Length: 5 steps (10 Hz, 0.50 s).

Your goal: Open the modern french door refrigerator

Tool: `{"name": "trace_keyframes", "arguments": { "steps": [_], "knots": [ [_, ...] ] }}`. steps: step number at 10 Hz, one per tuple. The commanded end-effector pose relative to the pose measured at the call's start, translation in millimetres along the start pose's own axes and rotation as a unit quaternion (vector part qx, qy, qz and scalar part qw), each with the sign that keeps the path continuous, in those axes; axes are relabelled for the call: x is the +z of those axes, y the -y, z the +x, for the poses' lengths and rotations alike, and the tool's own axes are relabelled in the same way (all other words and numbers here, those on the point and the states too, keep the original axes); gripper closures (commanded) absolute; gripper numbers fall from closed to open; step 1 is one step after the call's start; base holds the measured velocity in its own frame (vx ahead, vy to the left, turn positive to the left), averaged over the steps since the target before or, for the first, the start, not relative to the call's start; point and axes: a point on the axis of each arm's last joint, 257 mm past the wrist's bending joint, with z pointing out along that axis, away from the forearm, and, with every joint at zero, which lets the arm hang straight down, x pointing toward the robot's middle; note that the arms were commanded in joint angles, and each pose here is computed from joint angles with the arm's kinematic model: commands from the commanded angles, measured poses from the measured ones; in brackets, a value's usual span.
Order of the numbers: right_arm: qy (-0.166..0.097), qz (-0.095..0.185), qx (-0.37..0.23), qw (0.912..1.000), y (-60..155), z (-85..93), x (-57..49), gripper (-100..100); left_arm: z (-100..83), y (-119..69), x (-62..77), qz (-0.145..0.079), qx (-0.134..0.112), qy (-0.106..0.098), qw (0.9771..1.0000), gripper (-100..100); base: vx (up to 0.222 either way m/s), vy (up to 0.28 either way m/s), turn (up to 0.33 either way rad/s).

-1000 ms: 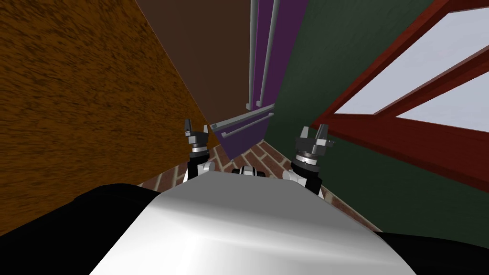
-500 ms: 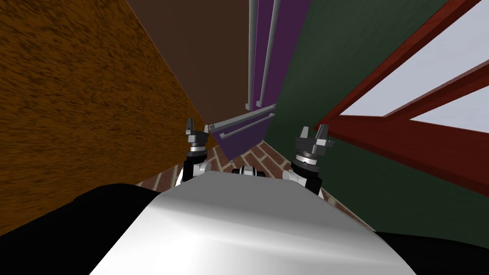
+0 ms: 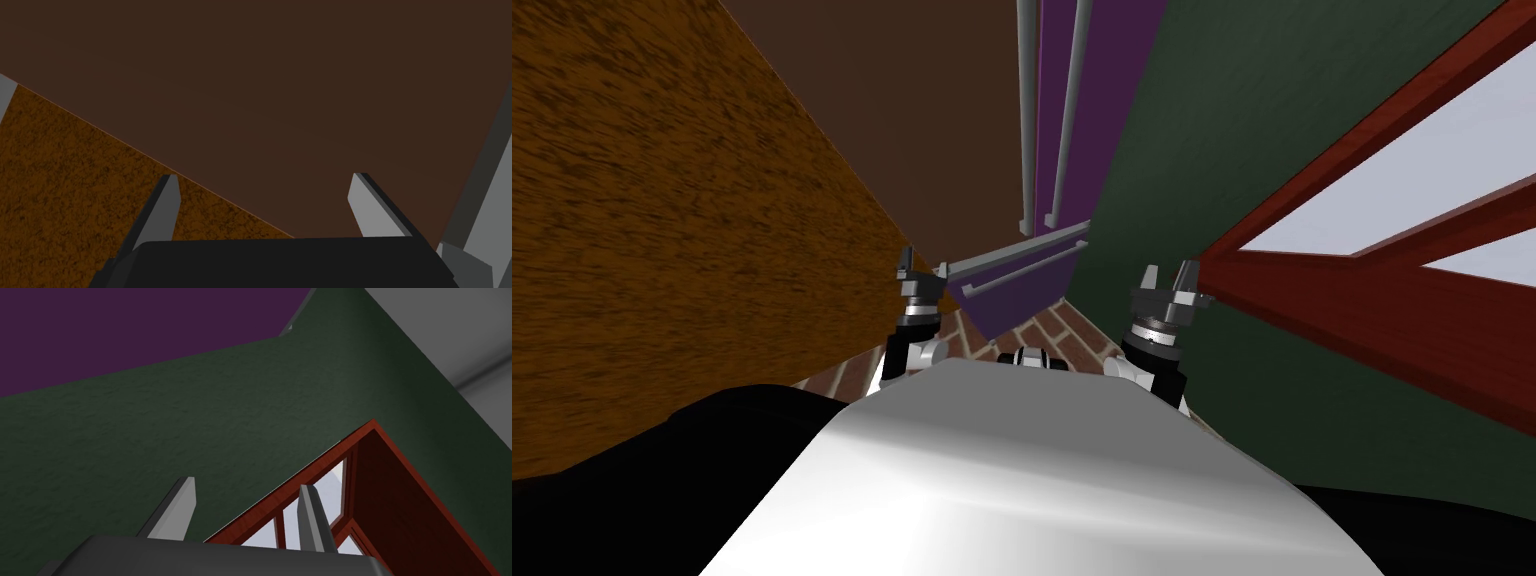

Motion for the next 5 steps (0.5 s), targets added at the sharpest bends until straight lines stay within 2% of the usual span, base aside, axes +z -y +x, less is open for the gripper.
{"name": "trace_keyframes", "arguments": {
  "steps": [1,3,5],
  "knots": [
    [0.0,0.0,0.0,1.0,0.0,0.0,0.0,0,-11.3,-6.2,0.6,-0.023,-0.026,0.013,0.9993,-100,0.123,-0.09,0.085],
    [0.0,0.0,0.0,1.0,0.0,0.0,0.0,0,-20.9,-13.2,-0.3,-0.042,-0.048,0.025,0.9976,-100,0.15,-0.129,0.091],
    [0.0,0.0,0.0,1.0,0.0,0.0,0.0,0,-31.2,-21.9,-2.5,-0.063,-0.073,0.04,0.9946,-100,0.154,-0.137,0.11]
  ]
}}
